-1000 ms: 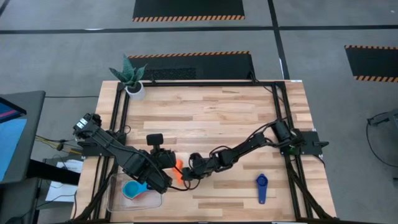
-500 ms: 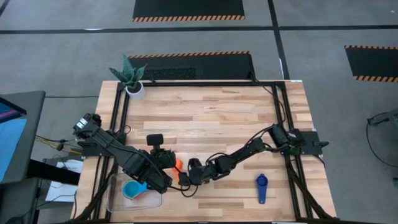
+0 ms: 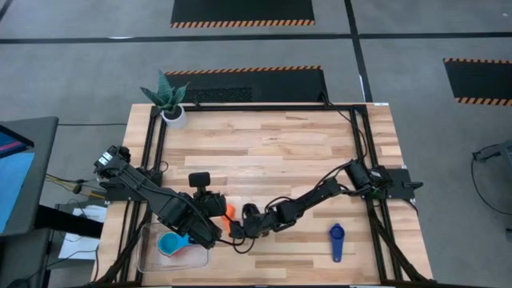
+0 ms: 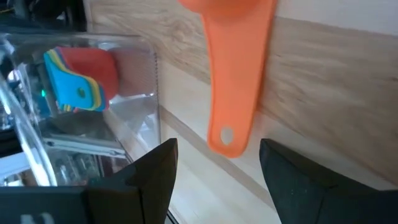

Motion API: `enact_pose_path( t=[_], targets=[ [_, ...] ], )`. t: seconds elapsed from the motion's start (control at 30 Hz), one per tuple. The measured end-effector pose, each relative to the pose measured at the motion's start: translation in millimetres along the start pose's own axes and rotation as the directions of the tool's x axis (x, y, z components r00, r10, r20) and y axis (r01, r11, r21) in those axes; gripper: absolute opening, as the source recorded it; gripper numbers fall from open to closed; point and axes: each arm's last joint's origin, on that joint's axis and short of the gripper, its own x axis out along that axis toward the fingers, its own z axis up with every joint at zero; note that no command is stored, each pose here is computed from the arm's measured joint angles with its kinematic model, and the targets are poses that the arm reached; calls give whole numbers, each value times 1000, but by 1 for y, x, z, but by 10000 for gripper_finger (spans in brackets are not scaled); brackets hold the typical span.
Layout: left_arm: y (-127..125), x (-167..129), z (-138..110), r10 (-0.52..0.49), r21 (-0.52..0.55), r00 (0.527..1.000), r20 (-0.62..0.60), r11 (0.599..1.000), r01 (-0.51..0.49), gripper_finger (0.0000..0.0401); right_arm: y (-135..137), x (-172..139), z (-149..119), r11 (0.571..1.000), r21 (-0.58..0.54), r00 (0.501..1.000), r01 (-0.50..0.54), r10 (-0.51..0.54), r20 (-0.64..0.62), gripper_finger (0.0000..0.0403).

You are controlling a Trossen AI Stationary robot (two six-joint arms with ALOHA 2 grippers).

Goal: Nest measuring cups in basket
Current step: Stack the orange measuring cup on top of the light blue measuring cup in the transparent bin

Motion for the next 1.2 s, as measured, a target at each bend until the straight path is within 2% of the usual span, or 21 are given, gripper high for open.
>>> enact_pose_path(
  t=[0.6, 1.2],
  targets=[
    [0, 0, 0, 0, 4, 1000, 1, 1000, 0, 11, 1, 1, 4, 1000, -6, 1000, -12, 12, 4, 252],
    [0, 0, 0, 2, 4, 1000, 2, 1000, -2, 11, 2, 0, 3, 1000, -21, 1000, -14, 14, -1, 170]
  ],
)
